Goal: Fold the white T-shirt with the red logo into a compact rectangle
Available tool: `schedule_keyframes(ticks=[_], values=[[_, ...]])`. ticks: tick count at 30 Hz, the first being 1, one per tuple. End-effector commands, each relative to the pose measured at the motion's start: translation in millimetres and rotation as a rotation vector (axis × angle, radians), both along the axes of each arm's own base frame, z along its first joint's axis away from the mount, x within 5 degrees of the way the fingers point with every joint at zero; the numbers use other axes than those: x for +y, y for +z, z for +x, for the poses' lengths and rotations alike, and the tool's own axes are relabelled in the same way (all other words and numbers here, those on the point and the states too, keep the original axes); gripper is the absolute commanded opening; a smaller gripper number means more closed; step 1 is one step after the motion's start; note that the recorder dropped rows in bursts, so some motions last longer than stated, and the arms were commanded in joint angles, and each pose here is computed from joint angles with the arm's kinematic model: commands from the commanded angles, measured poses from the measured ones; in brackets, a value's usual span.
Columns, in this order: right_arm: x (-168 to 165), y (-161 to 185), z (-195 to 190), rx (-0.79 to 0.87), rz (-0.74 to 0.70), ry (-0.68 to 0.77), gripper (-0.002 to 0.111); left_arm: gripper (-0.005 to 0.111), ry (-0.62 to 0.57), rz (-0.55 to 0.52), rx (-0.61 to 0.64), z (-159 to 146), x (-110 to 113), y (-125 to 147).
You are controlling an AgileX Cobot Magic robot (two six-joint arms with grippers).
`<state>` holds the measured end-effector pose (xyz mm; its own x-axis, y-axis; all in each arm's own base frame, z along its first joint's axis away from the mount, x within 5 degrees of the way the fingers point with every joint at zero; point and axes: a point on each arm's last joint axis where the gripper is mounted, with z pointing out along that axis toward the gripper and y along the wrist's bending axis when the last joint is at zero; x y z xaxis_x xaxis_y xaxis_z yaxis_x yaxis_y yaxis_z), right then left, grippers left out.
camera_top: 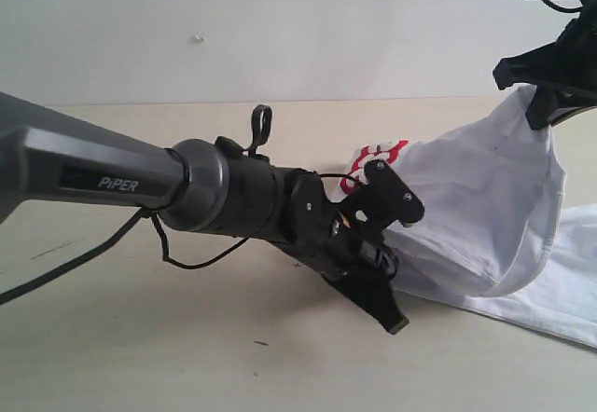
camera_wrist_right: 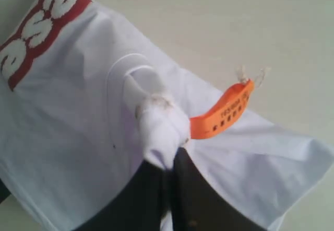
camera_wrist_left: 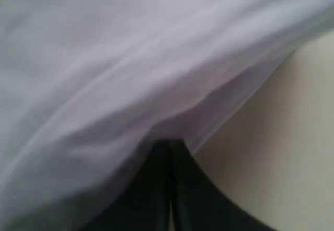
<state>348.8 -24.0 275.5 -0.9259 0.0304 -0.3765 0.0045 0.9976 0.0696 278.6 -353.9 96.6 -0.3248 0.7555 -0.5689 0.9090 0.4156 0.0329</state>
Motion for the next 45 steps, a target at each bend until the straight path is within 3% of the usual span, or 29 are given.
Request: schedule_keyframes(ticks=[1, 9, 14, 19, 24, 28, 32, 38, 41, 45], values=[[-0.6, 10.1, -2.0, -0.040, -0.020, 0.011, 0.000, 0.000, 0.079, 0.016, 0.064, 15.2, 15.8, -5.5], [-4.4, 18.1, -7.1, -0.052, -0.075, 0.017, 0.000, 0.000, 0.152, -0.023, 0.097, 28.3, 32.6, 25.2], [-9.2, 21.7, -13.6, -0.024, -0.086, -0.010, 0.000, 0.000, 0.244, -0.005, 0.149, 49.1, 61.2, 22.1], [-6.4, 48.4, -29.8, -0.096, -0.078, -0.015, 0.000, 0.000, 0.280, -0.004, 0.148, 54.8, 75.2, 22.5], [-4.4, 76.8, -47.7, -0.198, -0.085, -0.022, 0.000, 0.000, 0.270, -0.036, 0.103, 54.7, 74.9, 43.1], [-3.9, 57.9, -52.1, -0.053, -0.071, -0.018, 0.000, 0.000, 0.273, -0.067, 0.068, 55.2, 76.1, 60.6], [-16.6, 29.1, -51.0, 0.082, -0.174, -0.098, 0.000, 0.000, 0.270, -0.099, 0.032, 54.0, 78.1, 81.3], [-23.2, 26.5, -51.9, 0.097, -0.232, -0.152, 0.001, 0.000, 0.271, -0.133, -0.005, 52.7, 79.6, 99.4], [-23.1, 26.4, -50.1, 0.082, -0.231, -0.146, 0.013, 0.000, 0.273, -0.141, -0.009, 52.2, 80.0, 103.1], [-26.0, 27.6, -48.7, 0.060, -0.259, -0.166, 0.045, 0.000, 0.271, -0.139, -0.006, 51.6, 80.1, 103.6]])
